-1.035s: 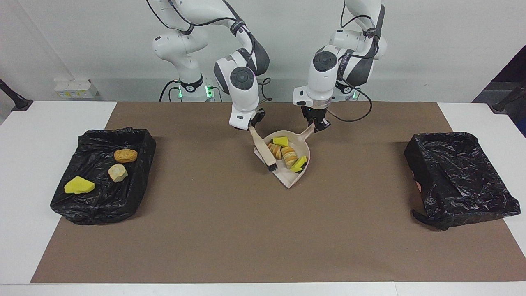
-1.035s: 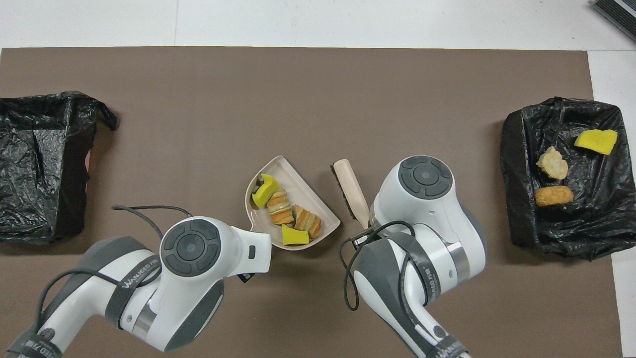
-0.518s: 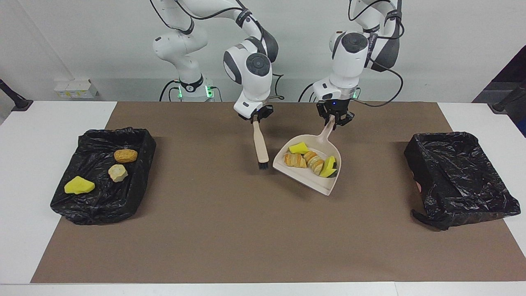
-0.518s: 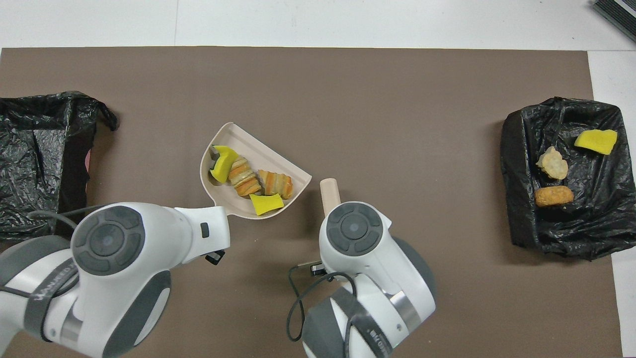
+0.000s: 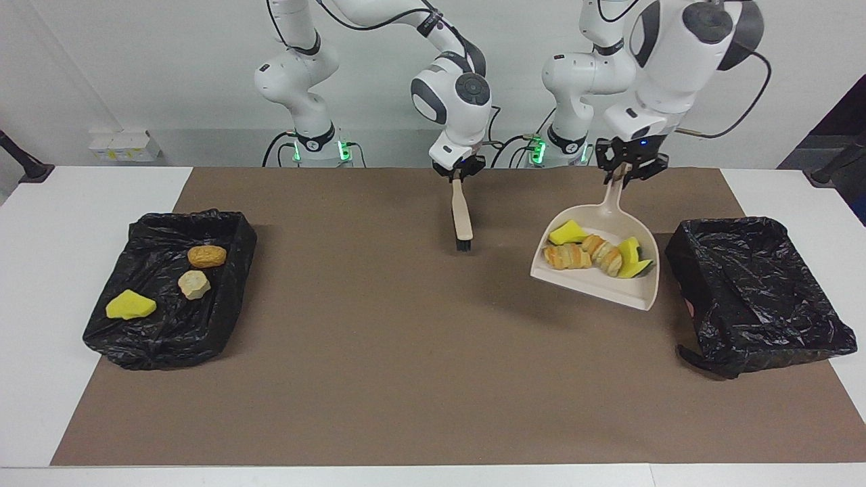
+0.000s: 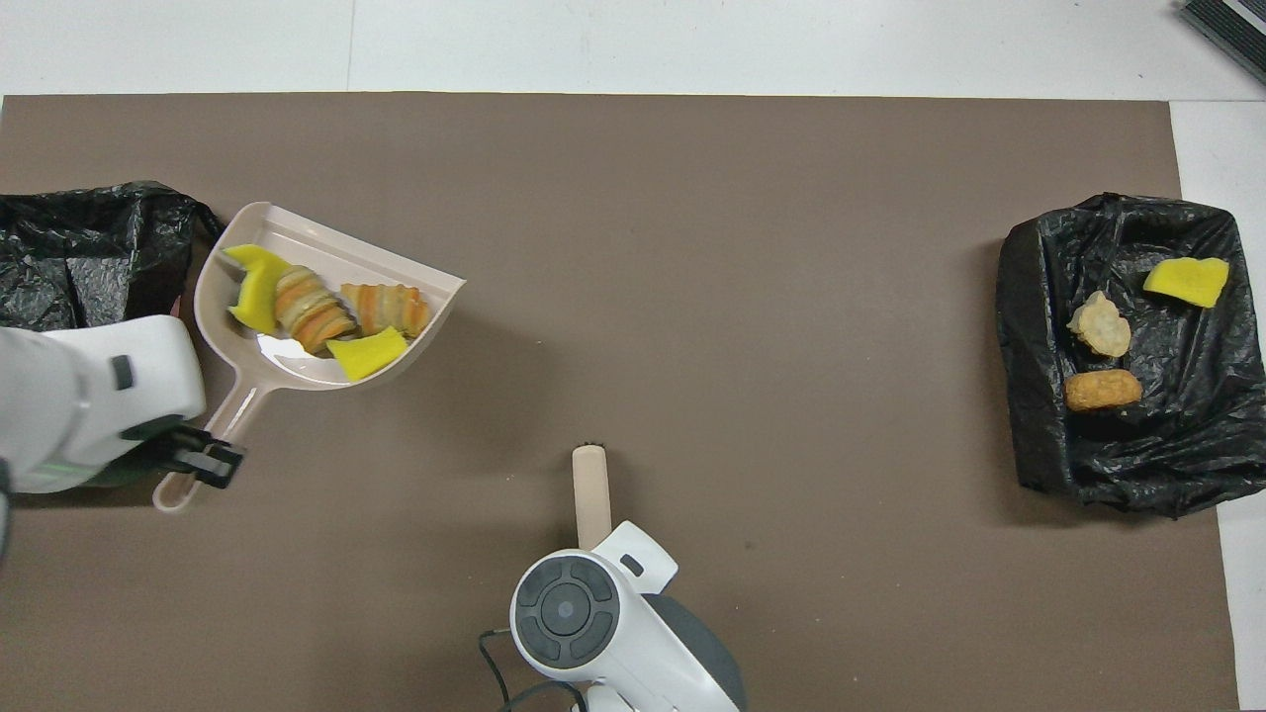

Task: Sweep and dump trash in bin

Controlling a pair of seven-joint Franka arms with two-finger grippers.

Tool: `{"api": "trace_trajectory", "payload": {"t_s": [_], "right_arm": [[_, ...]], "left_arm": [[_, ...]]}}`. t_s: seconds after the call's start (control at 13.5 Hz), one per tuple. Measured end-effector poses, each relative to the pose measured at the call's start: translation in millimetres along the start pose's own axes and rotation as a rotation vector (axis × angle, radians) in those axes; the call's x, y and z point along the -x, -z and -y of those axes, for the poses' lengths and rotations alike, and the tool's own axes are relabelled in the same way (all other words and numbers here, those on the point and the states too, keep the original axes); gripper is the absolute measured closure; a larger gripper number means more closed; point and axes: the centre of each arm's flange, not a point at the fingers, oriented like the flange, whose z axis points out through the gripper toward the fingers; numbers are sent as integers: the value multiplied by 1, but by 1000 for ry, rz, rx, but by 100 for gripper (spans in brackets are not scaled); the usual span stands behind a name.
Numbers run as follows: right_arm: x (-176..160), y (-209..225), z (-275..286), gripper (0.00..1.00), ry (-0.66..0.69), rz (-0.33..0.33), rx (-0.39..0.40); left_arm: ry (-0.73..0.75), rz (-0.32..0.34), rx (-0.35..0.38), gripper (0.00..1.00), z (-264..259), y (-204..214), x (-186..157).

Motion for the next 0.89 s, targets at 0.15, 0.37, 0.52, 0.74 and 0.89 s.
{"api": "trace_trajectory", "payload": {"t_s": [0.15, 0.37, 0.52, 0.74, 0.89], "right_arm": [[1, -8, -4, 73, -11, 18, 2], [-2, -3, -3, 60, -16, 12, -8], [-8, 18, -5, 39, -24, 16, -12], [-32, 82, -37, 4, -20, 8, 41], [-47, 134, -75, 0, 30, 16, 67]], "left_arm": [[-25, -11, 36, 69, 65, 31, 35], [-71, 21, -36, 69, 159, 40, 90], [-183, 108, -137, 69, 216, 37, 125], [-350, 169, -287, 69, 314, 10, 159], [-396, 227, -360, 69, 344, 3, 150]]}}
